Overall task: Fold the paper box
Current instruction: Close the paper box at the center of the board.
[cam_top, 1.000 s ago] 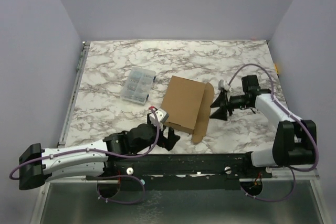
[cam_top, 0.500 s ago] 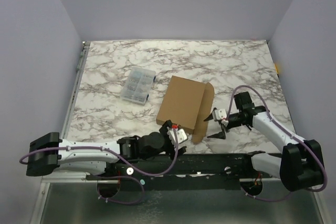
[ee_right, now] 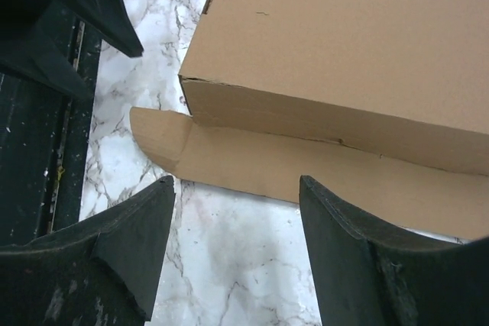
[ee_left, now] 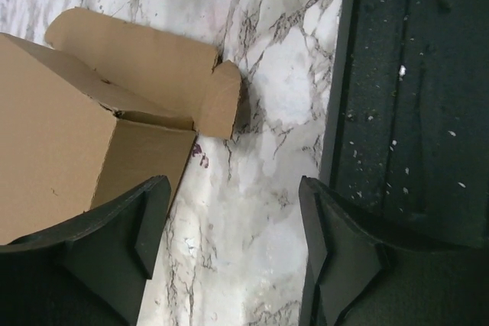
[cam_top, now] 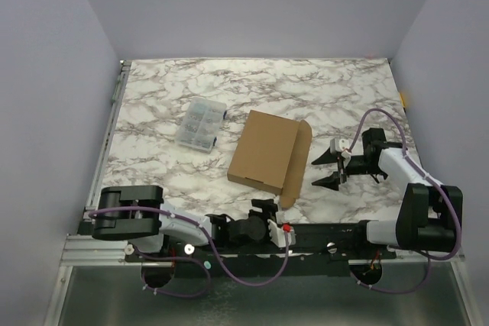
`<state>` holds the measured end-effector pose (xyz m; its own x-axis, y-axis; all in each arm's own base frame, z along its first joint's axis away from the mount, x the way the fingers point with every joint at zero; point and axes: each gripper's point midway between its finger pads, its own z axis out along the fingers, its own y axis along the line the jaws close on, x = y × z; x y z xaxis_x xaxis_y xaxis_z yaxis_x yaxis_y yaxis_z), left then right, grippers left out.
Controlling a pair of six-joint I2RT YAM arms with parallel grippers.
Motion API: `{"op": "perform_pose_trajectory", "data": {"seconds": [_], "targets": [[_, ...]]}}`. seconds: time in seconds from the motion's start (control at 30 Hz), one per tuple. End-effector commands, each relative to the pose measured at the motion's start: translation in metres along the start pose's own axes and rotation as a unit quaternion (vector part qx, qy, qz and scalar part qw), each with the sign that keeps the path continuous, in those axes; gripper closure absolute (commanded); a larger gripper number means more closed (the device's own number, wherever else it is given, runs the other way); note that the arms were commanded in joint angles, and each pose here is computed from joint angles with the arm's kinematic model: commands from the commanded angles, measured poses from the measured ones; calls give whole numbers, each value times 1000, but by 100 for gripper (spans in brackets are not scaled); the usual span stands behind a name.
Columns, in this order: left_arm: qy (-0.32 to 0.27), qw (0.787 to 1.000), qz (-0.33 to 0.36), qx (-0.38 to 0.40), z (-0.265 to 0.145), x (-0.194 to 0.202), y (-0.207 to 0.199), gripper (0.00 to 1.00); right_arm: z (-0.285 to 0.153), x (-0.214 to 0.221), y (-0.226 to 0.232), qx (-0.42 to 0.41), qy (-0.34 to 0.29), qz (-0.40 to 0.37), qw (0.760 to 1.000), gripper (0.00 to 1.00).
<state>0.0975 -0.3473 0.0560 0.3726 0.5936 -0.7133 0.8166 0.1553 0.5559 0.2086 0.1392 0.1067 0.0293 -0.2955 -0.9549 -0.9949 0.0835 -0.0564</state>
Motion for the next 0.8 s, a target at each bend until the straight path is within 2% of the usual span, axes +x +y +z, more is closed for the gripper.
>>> {"op": "perform_pose_trajectory", "data": {"seconds": [0.0, 0.23, 0.43, 0.6, 0.7, 0.77], "targets": [[-29, 997, 23, -61, 14, -21, 19, 27, -1, -14, 2, -4, -33, 5, 999, 31], [-25, 998, 39, -47, 30, -18, 7, 48, 0, -12, 3, -7, -36, 15, 999, 31], [-21, 998, 52, -41, 39, -16, 1, 54, 1, -11, 4, -11, -37, 23, 999, 31], [-9, 997, 65, -46, 47, -12, -1, 70, 0, -11, 4, -11, -38, 26, 999, 32], [0, 996, 66, -56, 52, -11, 2, 72, 0, -10, 5, -12, -37, 29, 999, 32], [5, 996, 66, -66, 54, -10, 4, 77, 0, -10, 6, -14, -36, 29, 999, 32]]}}
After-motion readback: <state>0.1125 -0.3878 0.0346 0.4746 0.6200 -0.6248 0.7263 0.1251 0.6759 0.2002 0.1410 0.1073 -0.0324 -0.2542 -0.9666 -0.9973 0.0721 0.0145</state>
